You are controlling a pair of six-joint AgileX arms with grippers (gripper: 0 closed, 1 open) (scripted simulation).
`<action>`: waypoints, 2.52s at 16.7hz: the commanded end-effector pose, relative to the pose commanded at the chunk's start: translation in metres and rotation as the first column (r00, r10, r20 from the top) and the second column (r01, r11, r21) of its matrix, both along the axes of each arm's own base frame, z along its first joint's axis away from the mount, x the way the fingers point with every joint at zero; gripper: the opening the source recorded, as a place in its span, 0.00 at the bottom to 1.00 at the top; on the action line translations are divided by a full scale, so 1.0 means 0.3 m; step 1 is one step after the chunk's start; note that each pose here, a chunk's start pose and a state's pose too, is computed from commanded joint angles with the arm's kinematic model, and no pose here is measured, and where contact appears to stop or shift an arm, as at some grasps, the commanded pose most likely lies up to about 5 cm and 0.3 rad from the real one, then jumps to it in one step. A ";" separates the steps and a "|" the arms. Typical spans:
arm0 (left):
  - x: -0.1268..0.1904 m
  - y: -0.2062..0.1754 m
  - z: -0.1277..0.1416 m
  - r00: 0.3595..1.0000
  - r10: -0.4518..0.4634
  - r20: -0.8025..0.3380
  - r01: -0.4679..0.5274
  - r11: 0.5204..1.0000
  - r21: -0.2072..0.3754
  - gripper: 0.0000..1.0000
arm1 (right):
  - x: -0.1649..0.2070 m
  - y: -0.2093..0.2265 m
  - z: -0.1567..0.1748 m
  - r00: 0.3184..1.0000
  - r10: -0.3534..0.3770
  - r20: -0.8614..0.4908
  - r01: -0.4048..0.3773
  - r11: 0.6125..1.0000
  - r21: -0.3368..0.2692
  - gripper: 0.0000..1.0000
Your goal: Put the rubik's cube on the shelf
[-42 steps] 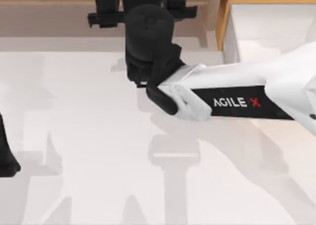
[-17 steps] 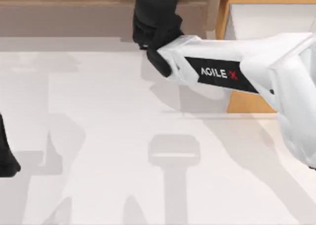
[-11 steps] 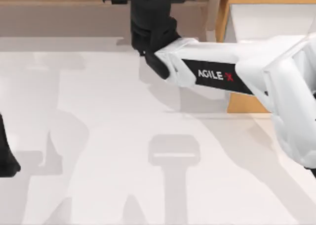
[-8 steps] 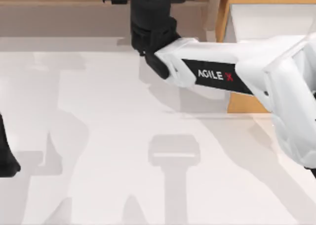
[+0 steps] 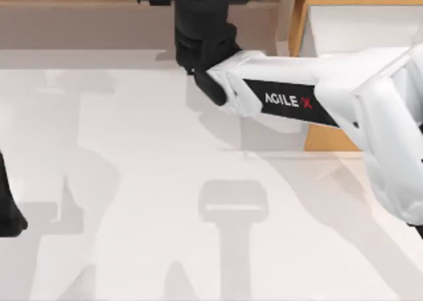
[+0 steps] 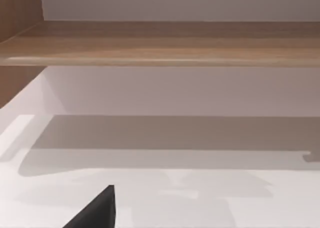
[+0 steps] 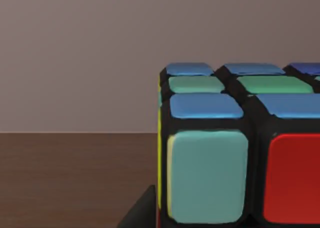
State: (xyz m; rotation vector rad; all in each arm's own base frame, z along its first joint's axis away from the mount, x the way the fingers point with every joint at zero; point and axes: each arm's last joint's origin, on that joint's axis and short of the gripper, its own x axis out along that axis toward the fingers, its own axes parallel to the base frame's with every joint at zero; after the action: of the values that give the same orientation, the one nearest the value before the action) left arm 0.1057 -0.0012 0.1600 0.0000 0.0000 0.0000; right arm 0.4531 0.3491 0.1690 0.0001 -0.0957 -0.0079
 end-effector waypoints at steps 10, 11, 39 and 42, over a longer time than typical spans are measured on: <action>0.000 0.000 0.000 1.000 0.000 0.000 0.000 1.000 0.000 1.00 | 0.000 0.000 0.000 1.000 0.000 0.000 0.000 1.000 0.000 1.00; 0.000 0.000 0.000 1.000 0.000 0.000 0.000 1.000 0.000 1.00 | 0.000 0.000 0.000 1.000 0.000 0.000 0.000 1.000 0.000 1.00; 0.000 0.000 0.000 1.000 0.000 0.000 0.000 1.000 0.000 1.00 | -0.742 -0.818 -0.276 0.999 0.027 -0.029 -0.032 0.112 -0.993 1.00; 0.000 0.000 0.000 1.000 0.000 0.000 0.000 1.000 0.000 1.00 | -0.750 -0.906 -0.268 0.997 -0.079 -0.012 -0.010 0.021 -1.000 1.00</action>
State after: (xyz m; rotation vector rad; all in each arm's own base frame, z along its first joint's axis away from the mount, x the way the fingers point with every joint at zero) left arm 0.1057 -0.0012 0.1600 0.0000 0.0000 0.0000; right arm 0.2279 0.0774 0.0886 -1.5500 -0.0114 0.0144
